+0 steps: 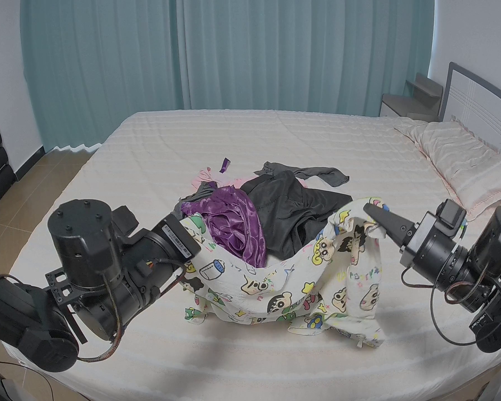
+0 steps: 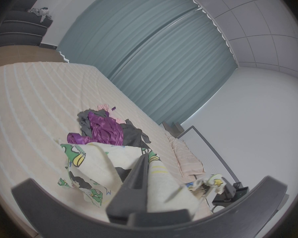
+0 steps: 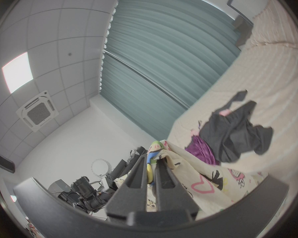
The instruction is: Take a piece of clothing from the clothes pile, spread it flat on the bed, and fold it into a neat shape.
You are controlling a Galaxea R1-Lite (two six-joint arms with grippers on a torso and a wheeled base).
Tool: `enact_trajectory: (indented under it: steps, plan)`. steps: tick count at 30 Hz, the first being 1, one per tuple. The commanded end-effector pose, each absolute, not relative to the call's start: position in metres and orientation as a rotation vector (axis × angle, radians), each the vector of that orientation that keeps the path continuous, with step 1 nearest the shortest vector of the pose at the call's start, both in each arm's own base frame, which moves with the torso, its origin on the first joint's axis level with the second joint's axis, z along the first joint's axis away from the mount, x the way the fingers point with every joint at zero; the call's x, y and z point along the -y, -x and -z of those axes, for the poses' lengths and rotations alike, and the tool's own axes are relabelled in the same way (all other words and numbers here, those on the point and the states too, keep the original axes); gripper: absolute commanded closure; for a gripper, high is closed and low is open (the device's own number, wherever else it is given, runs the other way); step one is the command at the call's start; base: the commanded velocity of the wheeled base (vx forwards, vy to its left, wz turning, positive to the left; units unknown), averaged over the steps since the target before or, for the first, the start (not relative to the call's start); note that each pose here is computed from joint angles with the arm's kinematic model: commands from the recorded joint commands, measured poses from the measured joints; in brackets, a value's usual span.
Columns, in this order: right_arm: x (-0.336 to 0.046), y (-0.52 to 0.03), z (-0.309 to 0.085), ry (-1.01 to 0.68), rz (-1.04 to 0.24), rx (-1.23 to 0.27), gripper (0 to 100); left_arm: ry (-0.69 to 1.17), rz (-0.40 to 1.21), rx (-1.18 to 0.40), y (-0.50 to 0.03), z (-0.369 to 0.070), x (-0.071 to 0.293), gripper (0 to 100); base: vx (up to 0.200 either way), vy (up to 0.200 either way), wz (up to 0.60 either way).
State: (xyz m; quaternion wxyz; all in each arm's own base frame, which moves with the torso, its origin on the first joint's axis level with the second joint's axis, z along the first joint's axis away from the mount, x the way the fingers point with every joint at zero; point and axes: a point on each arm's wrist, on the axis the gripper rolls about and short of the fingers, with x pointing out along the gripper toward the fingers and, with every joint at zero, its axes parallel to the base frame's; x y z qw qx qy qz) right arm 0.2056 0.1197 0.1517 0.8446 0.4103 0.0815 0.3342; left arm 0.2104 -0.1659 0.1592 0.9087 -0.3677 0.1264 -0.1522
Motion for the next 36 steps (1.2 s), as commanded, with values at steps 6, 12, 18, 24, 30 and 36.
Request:
enact_trajectory:
  steps: [6,12,18,24,30,36]
  plan:
    - [-0.124,-0.204,-0.142,-0.863,-0.700,-0.213,100,0.749,0.311,-0.301,-0.212,-0.147,0.173,100,-0.100,0.000,0.00]
    - [-0.124,-0.203,-0.142,-0.863,-0.697,-0.207,100,0.746,0.308,-0.301,-0.212,-0.147,0.173,100,-0.100,0.000,0.00]
    - [-0.124,-0.202,-0.141,-0.860,-0.696,-0.213,100,0.747,0.306,-0.298,-0.212,-0.147,0.172,100,0.000,0.000,0.00]
    - [-0.124,-0.202,-0.141,-0.860,-0.696,-0.213,100,0.768,0.295,-0.295,-0.214,-0.148,0.170,100,0.000,0.000,0.00]
    - [-0.124,-0.202,-0.141,-0.860,-0.695,-0.215,100,0.784,0.301,-0.291,-0.214,-0.150,0.172,100,0.000,-0.100,0.00]
    - [-0.124,-0.202,-0.141,-0.860,-0.695,-0.215,100,0.786,0.306,-0.289,-0.213,-0.151,0.173,100,0.000,-0.200,0.00]
